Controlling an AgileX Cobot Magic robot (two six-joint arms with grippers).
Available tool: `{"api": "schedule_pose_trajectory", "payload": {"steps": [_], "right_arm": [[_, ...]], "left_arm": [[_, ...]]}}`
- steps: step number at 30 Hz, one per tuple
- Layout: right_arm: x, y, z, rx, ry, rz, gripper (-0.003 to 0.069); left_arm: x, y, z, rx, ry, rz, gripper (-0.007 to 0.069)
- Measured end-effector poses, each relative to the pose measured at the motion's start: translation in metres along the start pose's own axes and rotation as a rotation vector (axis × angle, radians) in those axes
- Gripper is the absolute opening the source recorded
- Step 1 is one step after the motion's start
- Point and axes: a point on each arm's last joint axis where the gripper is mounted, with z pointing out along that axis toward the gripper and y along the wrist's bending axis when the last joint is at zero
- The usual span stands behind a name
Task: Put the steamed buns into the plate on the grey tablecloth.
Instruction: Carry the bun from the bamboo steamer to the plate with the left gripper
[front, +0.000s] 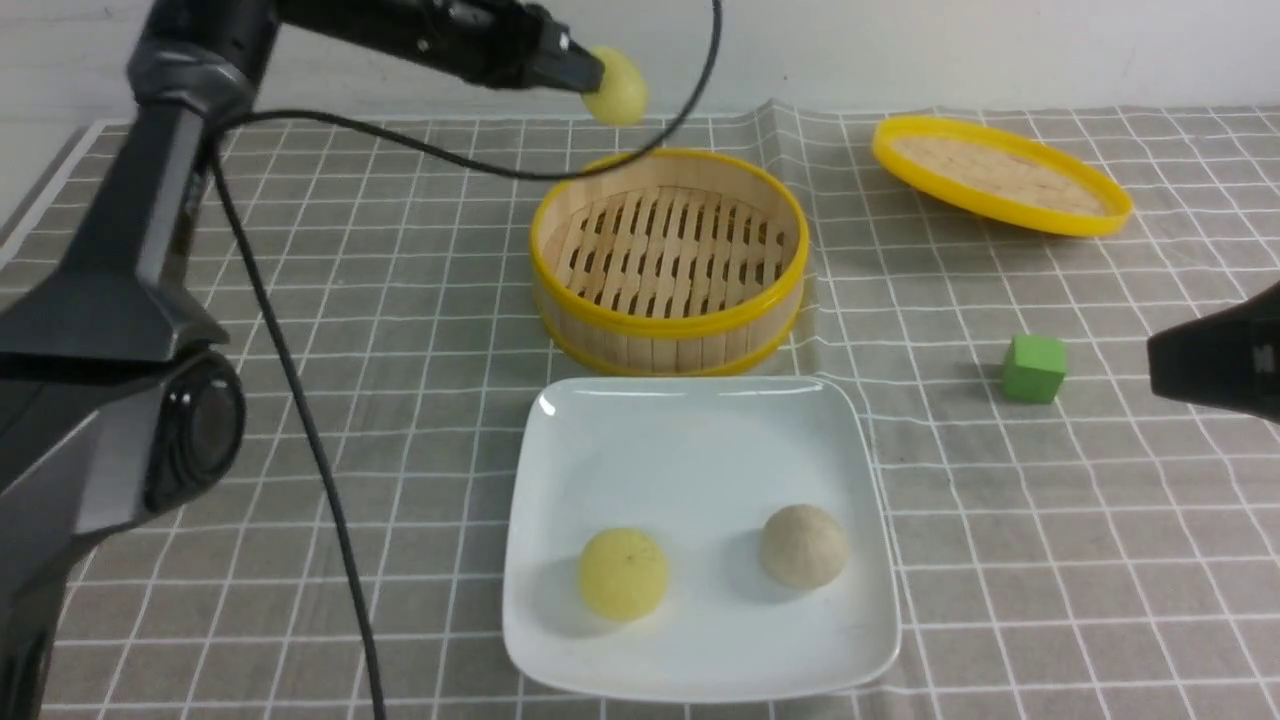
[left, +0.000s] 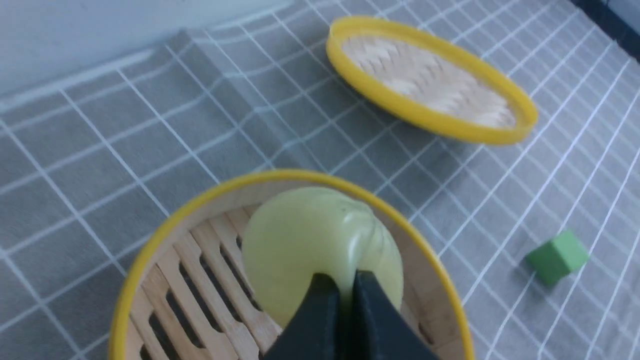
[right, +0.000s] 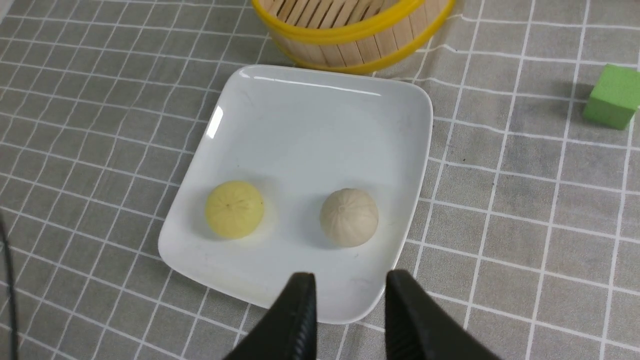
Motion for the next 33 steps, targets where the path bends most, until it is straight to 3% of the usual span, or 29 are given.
{"api": "schedule_pose_trajectory", "payload": {"steps": [5, 6, 12, 17, 22, 24, 28, 33], "right_arm": [[0.000, 0.000, 0.000, 0.000, -0.002, -0.001, 0.0173], [0.000, 0.000, 0.000, 0.001, -0.002, -0.001, 0.0127], [0.000, -0.002, 0.000, 0.019, 0.000, -0.015, -0.0005], [0.002, -0.005, 0.000, 0.059, 0.018, -0.041, -0.0017], [0.001, -0.009, -0.003, 0.101, 0.030, -0.039, -0.0017], [-0.001, -0.009, -0.006, 0.118, 0.027, -0.024, -0.0017], [-0.008, -0.009, -0.014, 0.143, -0.002, -0.010, -0.0015], [-0.009, -0.010, -0.015, 0.147, -0.007, -0.013, -0.0013]], "left_arm": [[-0.036, -0.022, -0.058, -0.044, -0.103, -0.087, 0.0015], [-0.051, -0.037, -0.084, -0.053, -0.151, -0.142, 0.0015], [-0.075, -0.077, -0.127, -0.063, -0.231, -0.196, 0.0017], [-0.084, -0.099, -0.149, -0.096, -0.271, -0.226, 0.0017], [-0.087, -0.120, -0.147, -0.066, -0.268, -0.225, 0.0018], [-0.084, -0.132, -0.134, -0.047, -0.215, -0.225, 0.0018], [-0.049, -0.141, -0.096, -0.143, 0.043, -0.211, 0.0018], [-0.001, -0.148, -0.093, -0.236, 0.269, -0.162, 0.0018]]}}
